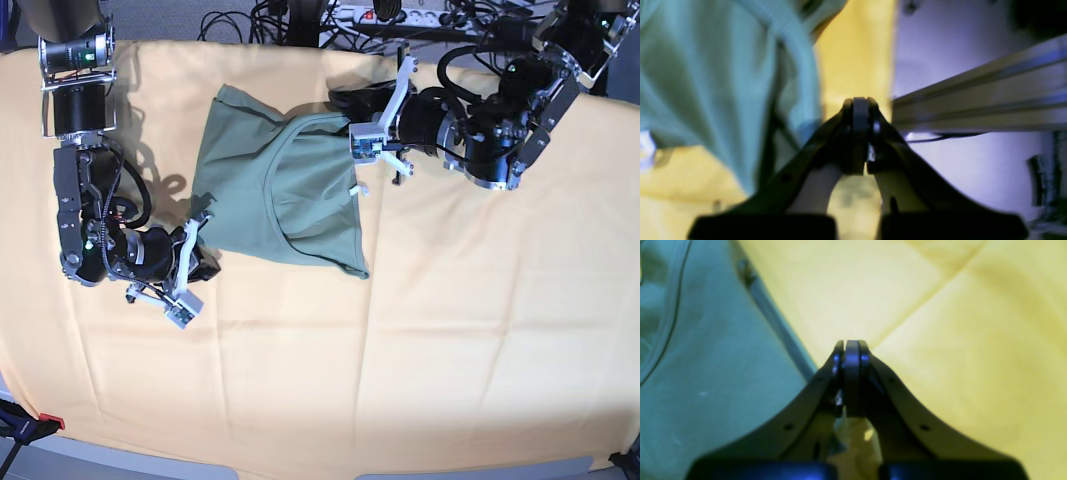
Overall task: Fold the T-shirt properly
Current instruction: 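Grasp the bundle with both grippers and rotate it, then release the bundle and press it flat with the right gripper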
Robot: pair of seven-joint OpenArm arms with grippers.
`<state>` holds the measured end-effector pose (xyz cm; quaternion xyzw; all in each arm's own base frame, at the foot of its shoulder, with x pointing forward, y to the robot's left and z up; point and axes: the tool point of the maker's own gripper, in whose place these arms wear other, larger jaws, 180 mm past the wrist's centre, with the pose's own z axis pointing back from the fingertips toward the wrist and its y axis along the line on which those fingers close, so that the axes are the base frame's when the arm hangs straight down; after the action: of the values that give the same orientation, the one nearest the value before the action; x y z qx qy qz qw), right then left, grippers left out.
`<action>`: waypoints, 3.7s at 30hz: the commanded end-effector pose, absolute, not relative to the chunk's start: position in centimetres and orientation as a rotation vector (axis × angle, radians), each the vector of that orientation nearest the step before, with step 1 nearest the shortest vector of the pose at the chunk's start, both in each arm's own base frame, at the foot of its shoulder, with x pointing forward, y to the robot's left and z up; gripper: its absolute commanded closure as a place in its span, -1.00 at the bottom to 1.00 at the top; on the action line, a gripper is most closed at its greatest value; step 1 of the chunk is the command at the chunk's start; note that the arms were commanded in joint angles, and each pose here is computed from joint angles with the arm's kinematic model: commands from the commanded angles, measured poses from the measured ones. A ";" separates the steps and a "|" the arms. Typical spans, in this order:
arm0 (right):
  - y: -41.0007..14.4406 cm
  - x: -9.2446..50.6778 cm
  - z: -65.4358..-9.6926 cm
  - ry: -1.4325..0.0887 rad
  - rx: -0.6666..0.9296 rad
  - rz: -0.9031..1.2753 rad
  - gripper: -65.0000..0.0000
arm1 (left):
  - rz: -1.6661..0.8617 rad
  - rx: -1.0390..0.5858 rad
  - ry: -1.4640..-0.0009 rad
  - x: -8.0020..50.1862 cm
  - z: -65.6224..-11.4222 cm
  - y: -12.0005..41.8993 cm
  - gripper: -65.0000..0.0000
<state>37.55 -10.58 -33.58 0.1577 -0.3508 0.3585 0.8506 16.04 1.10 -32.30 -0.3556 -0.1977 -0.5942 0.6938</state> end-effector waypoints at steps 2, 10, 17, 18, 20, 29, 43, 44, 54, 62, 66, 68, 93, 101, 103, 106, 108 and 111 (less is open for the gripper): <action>-11.0 38.7 -32.2 -0.778 0.287 0.781 1.00 | -1.336 -0.789 -0.518 17.1 -31.3 0.7 1.00; -11.5 37.8 -33.7 -0.720 0.269 0.783 1.00 | -1.362 -0.670 -0.628 19.3 -31.7 0.9 1.00; -11.9 35.7 -35.9 -0.630 0.269 0.779 1.00 | -1.309 -0.627 -0.661 21.6 -33.3 1.8 1.00; -11.9 35.4 -36.0 -0.615 0.278 0.777 1.00 | -1.302 -0.617 -0.656 21.9 -33.6 2.1 1.00; -11.6 34.8 -36.2 -0.592 0.316 0.771 1.00 | -1.288 -0.603 -0.653 22.5 -34.1 2.5 1.00; -13.1 34.5 -35.2 -0.585 0.303 0.782 1.00 | -1.205 -0.570 -0.710 27.4 -34.4 1.9 1.00; -12.4 29.6 -35.3 -0.467 0.565 0.739 1.00 | -1.115 -0.526 -0.860 37.8 -32.9 -1.7 1.00; -12.5 29.1 -35.5 -0.459 0.577 0.729 1.00 | -1.114 -0.520 -0.872 38.5 -32.4 -1.7 1.00; -14.5 26.1 -34.4 -0.538 0.653 0.586 1.00 | -1.122 -0.456 -0.937 42.0 -29.2 -0.8 1.00; -17.8 27.3 -32.5 -0.721 0.578 0.458 1.00 | -0.988 -0.643 -0.915 42.1 -25.2 0.8 1.00; -18.6 29.3 -32.0 -0.832 0.491 0.446 1.00 | -0.875 -0.792 -0.916 42.0 -22.0 2.1 1.00; -18.1 29.4 -32.3 -0.840 0.495 0.438 1.00 | -0.821 -0.889 -0.914 41.7 -20.1 2.8 1.00; -11.5 22.1 -33.0 -0.588 0.924 0.419 1.00 | -0.698 -1.006 -0.778 38.4 -22.7 6.6 1.00; -11.5 21.9 -33.2 -0.584 0.924 0.415 1.00 | -0.705 -1.039 -0.723 37.0 -23.2 7.2 1.00; -11.5 21.9 -33.2 -0.584 0.924 0.415 1.00 | -0.710 -1.025 -0.713 36.9 -23.3 7.5 1.00; -11.5 21.9 -33.2 -0.584 0.924 0.416 1.00 | -0.705 -1.016 -0.709 36.9 -23.5 8.0 1.00; -11.5 21.9 -33.2 -0.583 0.924 0.415 1.00 | -0.704 -1.017 -0.706 36.8 -23.6 7.9 1.00; -11.5 21.9 -33.1 -0.584 0.924 0.416 1.00 | -0.702 -1.017 -0.703 36.7 -23.7 8.0 1.00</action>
<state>21.26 -11.36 -34.35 0.4327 -0.2556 0.1911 0.8432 35.87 7.74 -25.82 -0.4673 -0.2963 -0.3142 0.7714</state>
